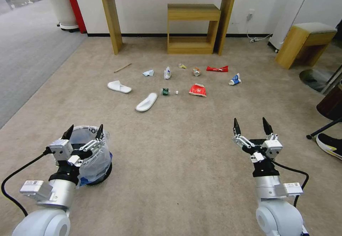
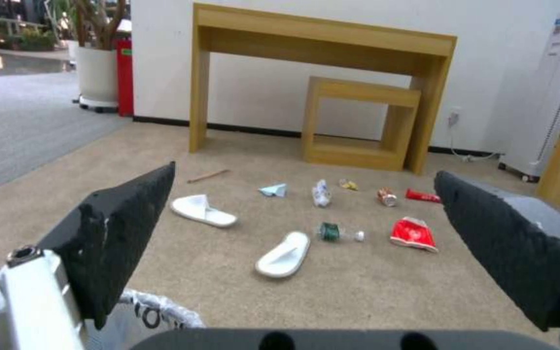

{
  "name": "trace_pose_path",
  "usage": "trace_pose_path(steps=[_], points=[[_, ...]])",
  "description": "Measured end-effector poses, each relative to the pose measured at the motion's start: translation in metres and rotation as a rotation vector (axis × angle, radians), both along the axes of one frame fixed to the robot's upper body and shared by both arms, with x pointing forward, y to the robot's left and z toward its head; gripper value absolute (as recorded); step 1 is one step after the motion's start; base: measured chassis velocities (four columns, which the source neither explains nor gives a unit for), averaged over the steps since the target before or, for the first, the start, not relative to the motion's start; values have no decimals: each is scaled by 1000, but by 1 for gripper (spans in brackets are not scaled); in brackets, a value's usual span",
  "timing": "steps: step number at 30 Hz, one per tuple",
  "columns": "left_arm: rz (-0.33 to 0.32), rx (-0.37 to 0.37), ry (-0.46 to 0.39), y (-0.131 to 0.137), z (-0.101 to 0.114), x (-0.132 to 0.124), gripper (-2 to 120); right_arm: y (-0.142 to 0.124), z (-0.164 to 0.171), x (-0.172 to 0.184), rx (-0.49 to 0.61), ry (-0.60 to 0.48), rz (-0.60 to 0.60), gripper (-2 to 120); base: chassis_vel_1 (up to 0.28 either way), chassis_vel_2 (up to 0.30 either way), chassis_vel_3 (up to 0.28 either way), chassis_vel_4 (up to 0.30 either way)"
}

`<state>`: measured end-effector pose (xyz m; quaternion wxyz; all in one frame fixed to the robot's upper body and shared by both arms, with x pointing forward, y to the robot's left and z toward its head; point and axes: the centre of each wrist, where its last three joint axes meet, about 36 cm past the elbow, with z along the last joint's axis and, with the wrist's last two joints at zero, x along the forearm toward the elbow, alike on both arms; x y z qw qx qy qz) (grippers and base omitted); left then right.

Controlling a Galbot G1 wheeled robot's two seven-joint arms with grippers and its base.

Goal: Pick up the trash bin and place the garbage on the floor into it.

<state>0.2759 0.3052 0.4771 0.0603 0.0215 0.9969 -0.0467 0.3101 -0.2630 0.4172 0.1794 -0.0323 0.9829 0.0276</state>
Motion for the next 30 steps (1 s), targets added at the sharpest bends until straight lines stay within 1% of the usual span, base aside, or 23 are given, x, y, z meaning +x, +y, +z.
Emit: trace_pose_path(steps=[21,26,30], points=[[-6,14,4,4,2,1,100,1,5,0,12,-1,-14,100,0,0,0,0],[-8,27,14,7,0,2,100,1,11,4,-5,-33,-16,100,0,0,0,0],[-5,38,20,6,-1,1,100,1,8,7,-21,-45,-11,100,0,0,0,0]])
